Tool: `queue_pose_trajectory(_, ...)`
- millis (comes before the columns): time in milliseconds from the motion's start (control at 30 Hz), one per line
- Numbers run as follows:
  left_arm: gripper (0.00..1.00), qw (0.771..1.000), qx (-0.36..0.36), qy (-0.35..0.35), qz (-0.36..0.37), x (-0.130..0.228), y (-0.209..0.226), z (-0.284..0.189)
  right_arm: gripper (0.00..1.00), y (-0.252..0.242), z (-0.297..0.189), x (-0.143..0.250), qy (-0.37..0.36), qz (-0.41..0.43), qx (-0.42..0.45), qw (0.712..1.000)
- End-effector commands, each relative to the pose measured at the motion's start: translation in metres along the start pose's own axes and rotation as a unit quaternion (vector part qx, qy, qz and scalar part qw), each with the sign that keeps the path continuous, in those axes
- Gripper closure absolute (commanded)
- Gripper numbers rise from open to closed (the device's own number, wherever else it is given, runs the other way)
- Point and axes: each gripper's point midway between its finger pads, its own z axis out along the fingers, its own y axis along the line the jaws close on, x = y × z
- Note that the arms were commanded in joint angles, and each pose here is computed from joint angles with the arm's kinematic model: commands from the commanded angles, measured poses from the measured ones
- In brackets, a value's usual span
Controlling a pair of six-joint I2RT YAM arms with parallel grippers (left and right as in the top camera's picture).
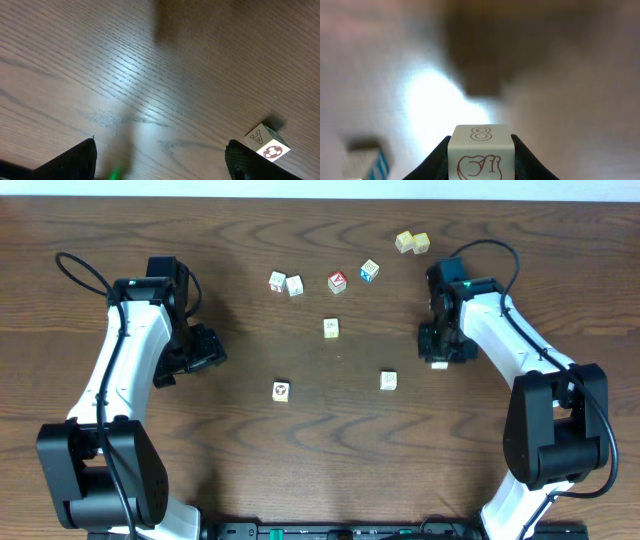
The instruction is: Lift 4 blocks
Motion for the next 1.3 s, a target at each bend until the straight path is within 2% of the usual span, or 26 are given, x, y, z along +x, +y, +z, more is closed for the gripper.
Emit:
queue_pose_trajectory(0, 0.18, 1.000, -0.007, 0.001, -0.004, 0.002, 0.003, 0.001, 0.71, 0.010, -0.003, 0.015, 0.030, -0.004, -0.039, 0.999)
queue_pose_trajectory(400, 0.18, 1.000, -0.006, 0.001, -0.004, 0.002, 0.003, 0.001, 0.70, 0.021, 0.034, 0.060, 0.084, -0.006, -0.077, 0.993)
queue_pose_trajectory(567, 0.18, 1.000, -0.006, 0.001, -0.004, 0.002, 0.003, 0.001, 0.66, 0.029, 0.033, 0.053, 0.071, -0.007, -0.095, 0.993)
queue_pose_trajectory(900, 0.18, 1.000, -0.006, 0.000, -0.004, 0.002, 0.003, 0.001, 0.66, 0.044, 0.031, 0.042, 0.051, -0.008, -0.135, 0.989)
queue_pose_trajectory(1267, 0.18, 1.000, -0.006, 0.000, -0.004, 0.002, 0.003, 0.001, 0.66, 0.049, 0.031, 0.037, 0.039, -0.012, -0.141, 0.989)
